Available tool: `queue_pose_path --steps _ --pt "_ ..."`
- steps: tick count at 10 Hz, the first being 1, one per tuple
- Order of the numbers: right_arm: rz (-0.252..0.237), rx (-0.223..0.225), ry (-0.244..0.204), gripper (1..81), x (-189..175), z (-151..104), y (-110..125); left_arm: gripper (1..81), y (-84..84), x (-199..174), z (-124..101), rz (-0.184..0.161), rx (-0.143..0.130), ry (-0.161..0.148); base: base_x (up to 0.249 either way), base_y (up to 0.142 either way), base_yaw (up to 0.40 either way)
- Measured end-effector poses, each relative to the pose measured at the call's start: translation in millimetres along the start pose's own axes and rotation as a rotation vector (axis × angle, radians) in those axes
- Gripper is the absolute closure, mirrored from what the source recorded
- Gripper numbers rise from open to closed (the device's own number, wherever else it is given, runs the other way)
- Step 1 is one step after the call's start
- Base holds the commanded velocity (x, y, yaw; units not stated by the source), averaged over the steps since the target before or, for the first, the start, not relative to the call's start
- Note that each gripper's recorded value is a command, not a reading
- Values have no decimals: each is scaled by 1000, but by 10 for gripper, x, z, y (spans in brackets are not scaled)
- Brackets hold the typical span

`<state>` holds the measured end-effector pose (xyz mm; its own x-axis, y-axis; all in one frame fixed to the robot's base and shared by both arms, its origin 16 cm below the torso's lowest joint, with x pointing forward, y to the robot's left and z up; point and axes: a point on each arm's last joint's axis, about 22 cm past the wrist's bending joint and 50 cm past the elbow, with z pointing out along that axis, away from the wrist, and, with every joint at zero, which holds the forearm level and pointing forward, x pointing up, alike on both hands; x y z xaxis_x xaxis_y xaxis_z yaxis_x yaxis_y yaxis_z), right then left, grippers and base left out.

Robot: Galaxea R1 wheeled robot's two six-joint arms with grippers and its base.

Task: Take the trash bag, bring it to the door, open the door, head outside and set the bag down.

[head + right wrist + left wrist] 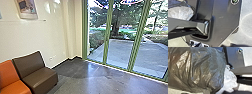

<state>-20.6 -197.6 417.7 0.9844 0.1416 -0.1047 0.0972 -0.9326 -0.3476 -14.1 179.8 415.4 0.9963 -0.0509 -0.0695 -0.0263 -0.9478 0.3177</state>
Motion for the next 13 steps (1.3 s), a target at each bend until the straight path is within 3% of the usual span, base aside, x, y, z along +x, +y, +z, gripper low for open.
queue_pose_path --steps 13 --pt "-1 -1 0 10 -3 5 -6 811 3 2 0 3 0 0 0 0 -339"
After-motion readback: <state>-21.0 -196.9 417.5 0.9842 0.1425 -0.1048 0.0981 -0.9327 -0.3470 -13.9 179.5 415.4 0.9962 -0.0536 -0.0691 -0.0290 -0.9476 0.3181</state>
